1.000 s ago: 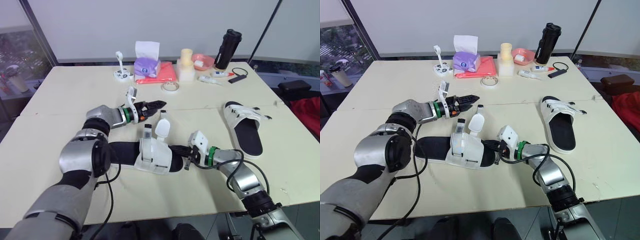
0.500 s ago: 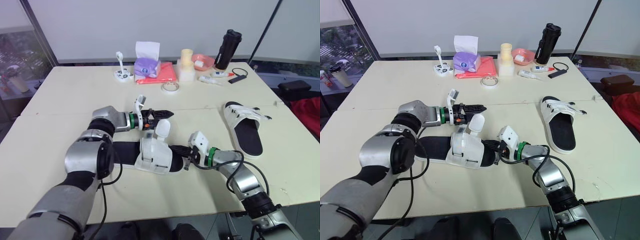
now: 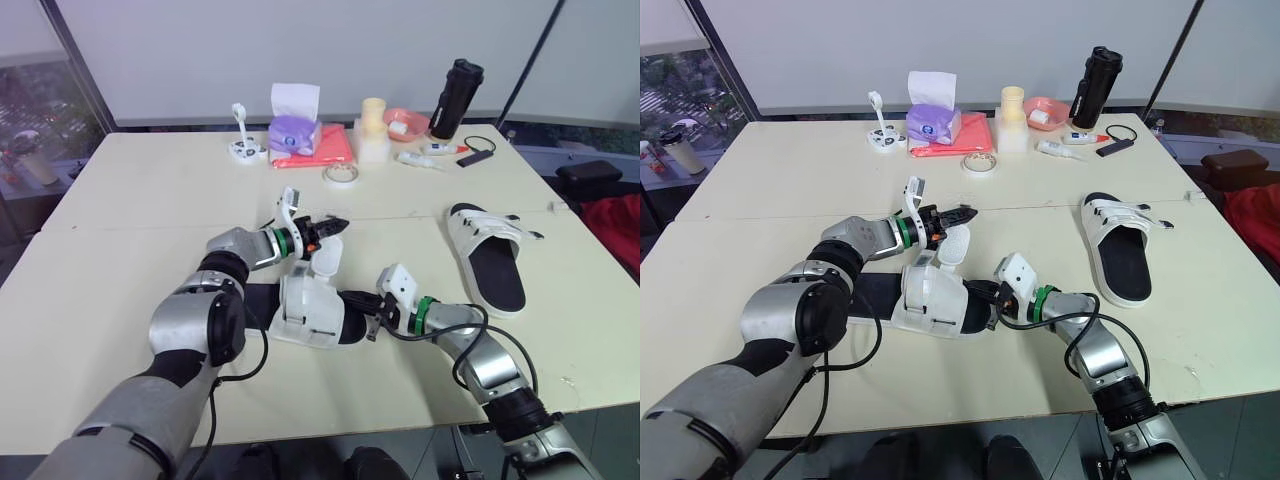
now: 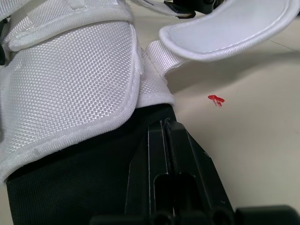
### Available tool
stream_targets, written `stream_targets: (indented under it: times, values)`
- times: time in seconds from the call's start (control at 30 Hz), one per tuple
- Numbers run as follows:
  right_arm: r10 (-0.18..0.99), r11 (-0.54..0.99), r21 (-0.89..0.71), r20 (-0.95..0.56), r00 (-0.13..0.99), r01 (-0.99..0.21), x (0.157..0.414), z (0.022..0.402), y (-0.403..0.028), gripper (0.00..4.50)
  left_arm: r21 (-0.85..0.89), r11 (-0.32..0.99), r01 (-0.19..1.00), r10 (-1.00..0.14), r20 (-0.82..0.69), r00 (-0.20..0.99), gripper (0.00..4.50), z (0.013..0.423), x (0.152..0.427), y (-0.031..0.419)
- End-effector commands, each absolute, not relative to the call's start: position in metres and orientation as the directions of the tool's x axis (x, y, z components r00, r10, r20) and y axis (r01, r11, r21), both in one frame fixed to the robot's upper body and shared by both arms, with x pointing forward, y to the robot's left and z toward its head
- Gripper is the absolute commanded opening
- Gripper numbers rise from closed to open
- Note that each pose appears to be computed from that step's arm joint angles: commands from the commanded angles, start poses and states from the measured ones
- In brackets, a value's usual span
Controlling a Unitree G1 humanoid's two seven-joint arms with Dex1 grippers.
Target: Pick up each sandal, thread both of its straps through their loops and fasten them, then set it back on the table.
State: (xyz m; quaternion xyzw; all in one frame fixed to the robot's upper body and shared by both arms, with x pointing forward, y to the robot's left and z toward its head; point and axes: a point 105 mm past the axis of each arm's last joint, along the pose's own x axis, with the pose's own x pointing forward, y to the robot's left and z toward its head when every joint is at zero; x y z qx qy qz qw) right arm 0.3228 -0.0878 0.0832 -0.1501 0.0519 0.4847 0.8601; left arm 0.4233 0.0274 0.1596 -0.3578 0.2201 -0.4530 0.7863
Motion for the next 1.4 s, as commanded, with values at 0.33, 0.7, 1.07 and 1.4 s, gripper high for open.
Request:
stream_targets:
  times: [0.33,0.7,1.07,1.4]
  values:
    - [0.752,0.522,-0.073,-0.431,0.499,-0.85,0.306,0.023,-0.102,0.0,0.062,0.251,0.966,-0.959,-0.12,0.257,0.03,0.194,0.402,0.029]
    - [0.749,0.525,-0.069,-0.437,0.499,-0.849,0.309,0.018,-0.104,0.0,0.975,-0.082,0.206,-0.931,-0.149,0.334,0.03,0.17,0.359,0.055]
    - [0.748,0.519,-0.08,-0.44,0.497,-0.851,0.314,0.019,-0.105,0.0,0.949,0.126,-0.291,-0.925,0.218,0.312,0.03,0.213,0.369,0.064]
    - [0.742,0.519,-0.08,-0.453,0.495,-0.851,0.312,0.016,-0.109,0.0,0.971,0.163,-0.173,-0.895,0.22,0.389,4.02,0.206,0.381,0.08]
